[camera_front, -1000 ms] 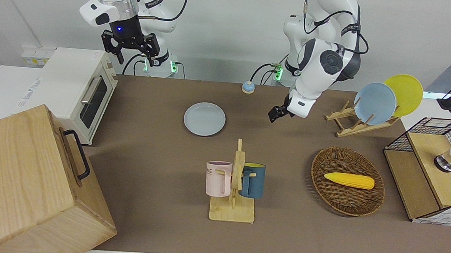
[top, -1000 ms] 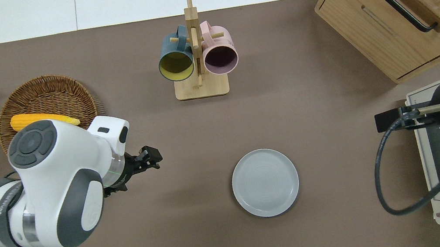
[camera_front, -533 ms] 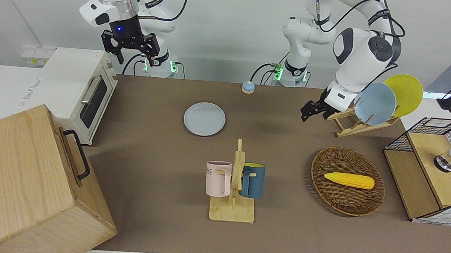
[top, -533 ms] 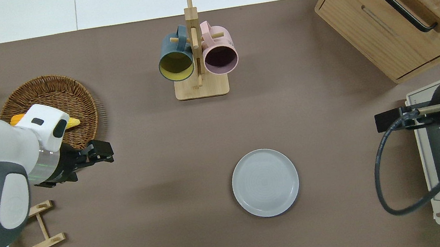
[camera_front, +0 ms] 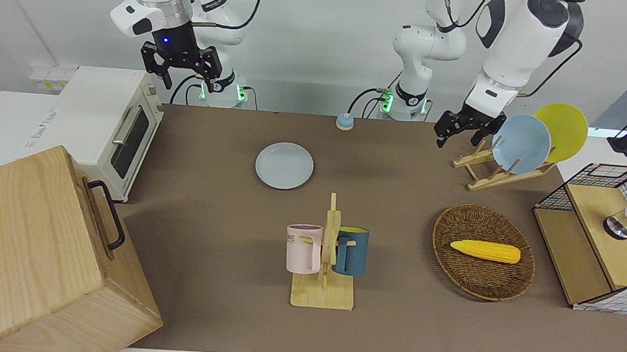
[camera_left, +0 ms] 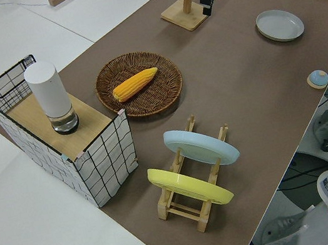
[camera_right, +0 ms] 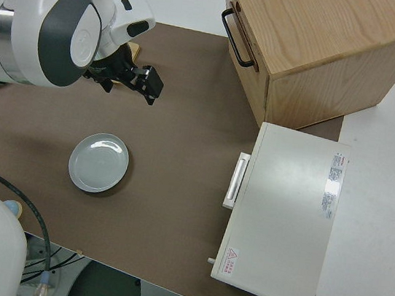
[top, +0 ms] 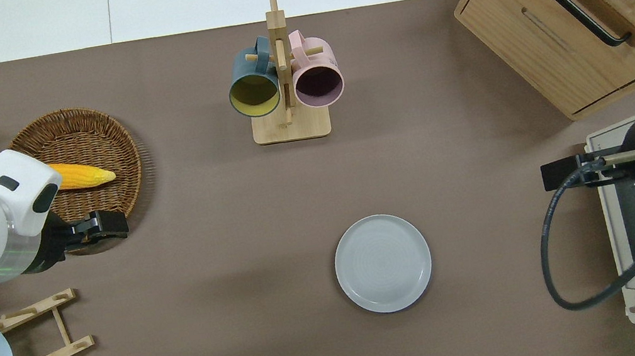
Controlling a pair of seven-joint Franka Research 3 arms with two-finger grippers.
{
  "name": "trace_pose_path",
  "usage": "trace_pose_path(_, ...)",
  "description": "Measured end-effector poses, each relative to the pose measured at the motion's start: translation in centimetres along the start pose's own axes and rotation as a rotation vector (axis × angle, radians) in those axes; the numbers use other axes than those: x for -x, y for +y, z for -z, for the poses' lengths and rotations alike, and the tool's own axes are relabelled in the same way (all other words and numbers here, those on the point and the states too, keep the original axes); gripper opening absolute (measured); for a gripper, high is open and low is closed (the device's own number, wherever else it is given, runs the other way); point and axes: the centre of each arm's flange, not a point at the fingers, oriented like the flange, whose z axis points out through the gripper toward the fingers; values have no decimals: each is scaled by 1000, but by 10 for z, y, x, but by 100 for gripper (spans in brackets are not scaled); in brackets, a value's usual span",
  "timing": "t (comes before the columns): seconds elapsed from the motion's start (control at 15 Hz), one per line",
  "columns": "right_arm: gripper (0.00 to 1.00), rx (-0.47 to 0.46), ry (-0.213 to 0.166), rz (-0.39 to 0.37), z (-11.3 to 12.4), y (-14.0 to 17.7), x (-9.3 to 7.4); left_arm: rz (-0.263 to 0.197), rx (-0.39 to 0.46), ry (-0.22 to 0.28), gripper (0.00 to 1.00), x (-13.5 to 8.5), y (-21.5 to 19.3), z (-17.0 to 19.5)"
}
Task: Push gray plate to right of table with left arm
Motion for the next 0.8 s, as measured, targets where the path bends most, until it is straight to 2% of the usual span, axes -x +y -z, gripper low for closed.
trace_pose_path(0.2,100,0,0,0,0,0,0,7,-4,-1,100,0,-9,15)
trace_pose_path(0.53,100,0,0,0,0,0,0,-77,-28,6,100,-3,-21,18)
trace_pose_path(0.8,100,0,0,0,0,0,0,-90,-35,-6,100,-2,-25,18)
